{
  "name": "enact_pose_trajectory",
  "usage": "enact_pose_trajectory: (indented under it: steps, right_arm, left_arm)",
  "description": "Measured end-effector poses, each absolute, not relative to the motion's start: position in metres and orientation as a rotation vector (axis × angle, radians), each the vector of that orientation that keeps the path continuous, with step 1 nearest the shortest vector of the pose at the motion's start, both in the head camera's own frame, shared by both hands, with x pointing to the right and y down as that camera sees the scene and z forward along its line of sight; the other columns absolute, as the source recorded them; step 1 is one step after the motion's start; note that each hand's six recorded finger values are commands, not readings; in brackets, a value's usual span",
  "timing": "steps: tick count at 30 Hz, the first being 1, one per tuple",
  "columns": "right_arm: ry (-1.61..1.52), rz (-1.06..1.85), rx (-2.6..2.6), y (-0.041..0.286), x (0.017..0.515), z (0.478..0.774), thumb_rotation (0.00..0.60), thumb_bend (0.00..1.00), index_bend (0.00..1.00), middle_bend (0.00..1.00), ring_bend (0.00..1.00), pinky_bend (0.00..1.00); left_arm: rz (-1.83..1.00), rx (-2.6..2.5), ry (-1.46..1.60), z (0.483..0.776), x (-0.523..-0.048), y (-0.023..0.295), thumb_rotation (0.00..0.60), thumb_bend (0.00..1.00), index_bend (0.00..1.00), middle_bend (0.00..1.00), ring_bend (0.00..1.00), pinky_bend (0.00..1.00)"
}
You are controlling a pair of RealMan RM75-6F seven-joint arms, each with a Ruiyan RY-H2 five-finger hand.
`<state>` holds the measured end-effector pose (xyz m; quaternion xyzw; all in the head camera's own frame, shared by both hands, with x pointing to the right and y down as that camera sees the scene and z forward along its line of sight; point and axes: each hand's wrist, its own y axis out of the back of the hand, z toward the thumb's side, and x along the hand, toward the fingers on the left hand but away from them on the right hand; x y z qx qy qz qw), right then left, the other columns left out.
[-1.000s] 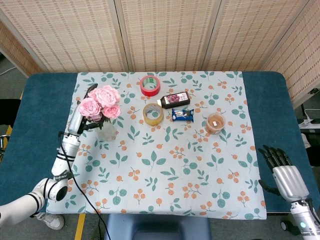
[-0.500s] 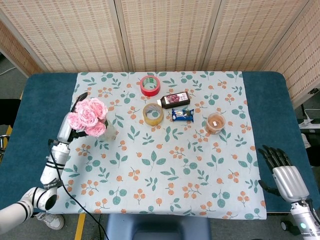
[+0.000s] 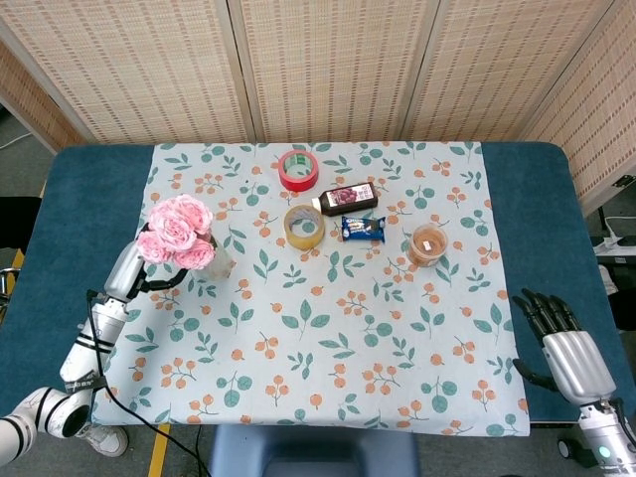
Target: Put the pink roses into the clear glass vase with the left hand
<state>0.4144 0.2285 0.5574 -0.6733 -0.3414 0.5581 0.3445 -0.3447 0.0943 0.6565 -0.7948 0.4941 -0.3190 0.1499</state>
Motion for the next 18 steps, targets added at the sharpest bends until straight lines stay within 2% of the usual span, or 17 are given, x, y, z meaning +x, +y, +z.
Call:
enact_pose_trajectory:
  steps: [9, 18]
  right_arm:
    - [-0.880, 1.435, -1.754, 0.231, 0.412, 0.553, 0.600, 0.18, 0.00, 0.00, 0.00, 0.00]
    - [-0.837, 1.425, -1.779, 0.238, 0.402, 0.557, 0.600, 0.18, 0.00, 0.00, 0.00, 0.00]
  left_arm:
    - [-1.164, -2.046, 1.212, 0.652, -0.398, 0.142, 0.600, 0.34, 0.00, 0.00, 0.00, 0.04]
    - [-1.387, -1.685, 0.954, 0.612, -0.447, 0.246, 0.600, 0.36, 0.00, 0.00, 0.00, 0.04]
